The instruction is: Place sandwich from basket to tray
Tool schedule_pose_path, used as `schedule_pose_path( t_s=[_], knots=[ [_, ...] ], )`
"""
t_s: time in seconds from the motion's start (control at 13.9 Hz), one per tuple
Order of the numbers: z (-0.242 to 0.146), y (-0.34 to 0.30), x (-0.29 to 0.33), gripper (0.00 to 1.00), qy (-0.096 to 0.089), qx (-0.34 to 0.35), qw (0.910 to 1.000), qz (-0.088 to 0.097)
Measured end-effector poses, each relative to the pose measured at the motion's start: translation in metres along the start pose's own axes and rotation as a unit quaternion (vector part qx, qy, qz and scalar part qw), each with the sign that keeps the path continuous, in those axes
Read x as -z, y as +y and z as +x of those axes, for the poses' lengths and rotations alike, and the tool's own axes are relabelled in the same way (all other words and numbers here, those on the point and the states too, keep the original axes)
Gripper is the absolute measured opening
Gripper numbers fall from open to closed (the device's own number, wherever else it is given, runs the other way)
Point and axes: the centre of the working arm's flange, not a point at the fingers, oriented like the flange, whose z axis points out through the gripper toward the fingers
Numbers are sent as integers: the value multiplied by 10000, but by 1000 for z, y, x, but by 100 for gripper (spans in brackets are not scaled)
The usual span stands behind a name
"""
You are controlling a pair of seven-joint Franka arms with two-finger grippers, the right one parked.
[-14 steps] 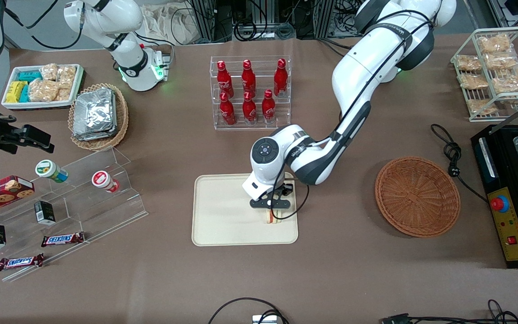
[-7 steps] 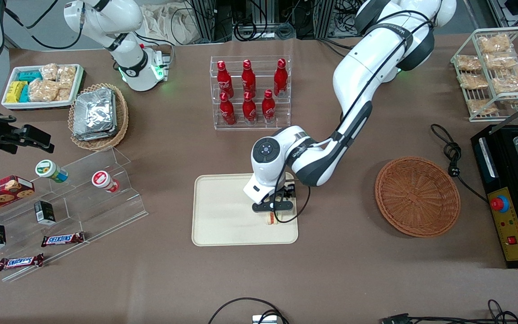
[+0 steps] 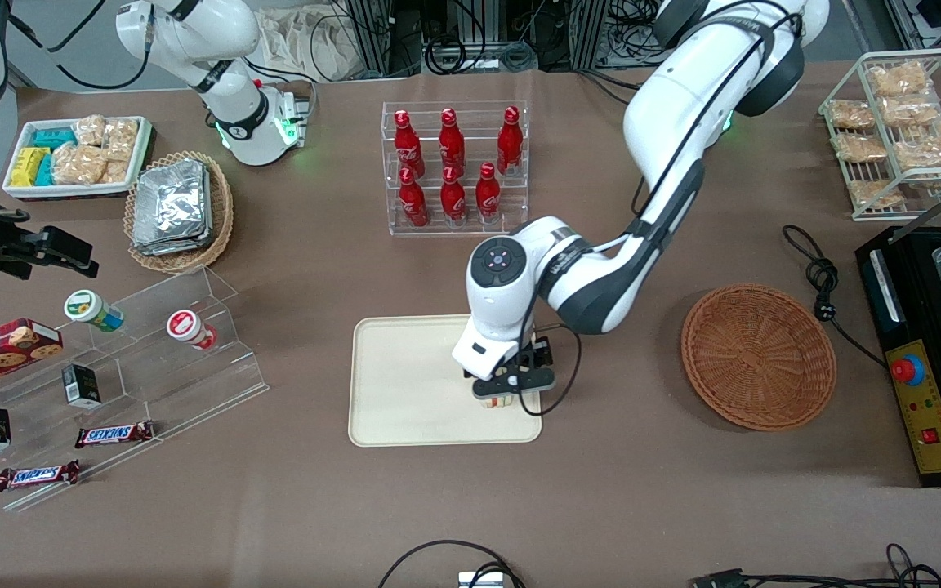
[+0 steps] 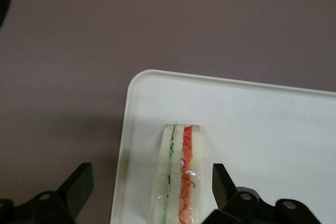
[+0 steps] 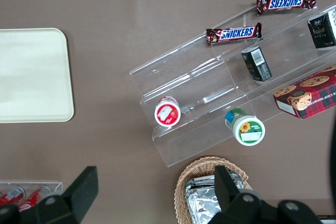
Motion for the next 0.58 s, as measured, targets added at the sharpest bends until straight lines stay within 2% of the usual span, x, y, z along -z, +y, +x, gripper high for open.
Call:
schedule_pose_path(
  t_s=[0.29,0.43,0.58],
  knots=[
    [49,-59,59,100,95,503,9982,307],
    [74,-95,89,100,96,742,9967,309],
    [95,-131,114,100,17,829,9961,289]
  ],
)
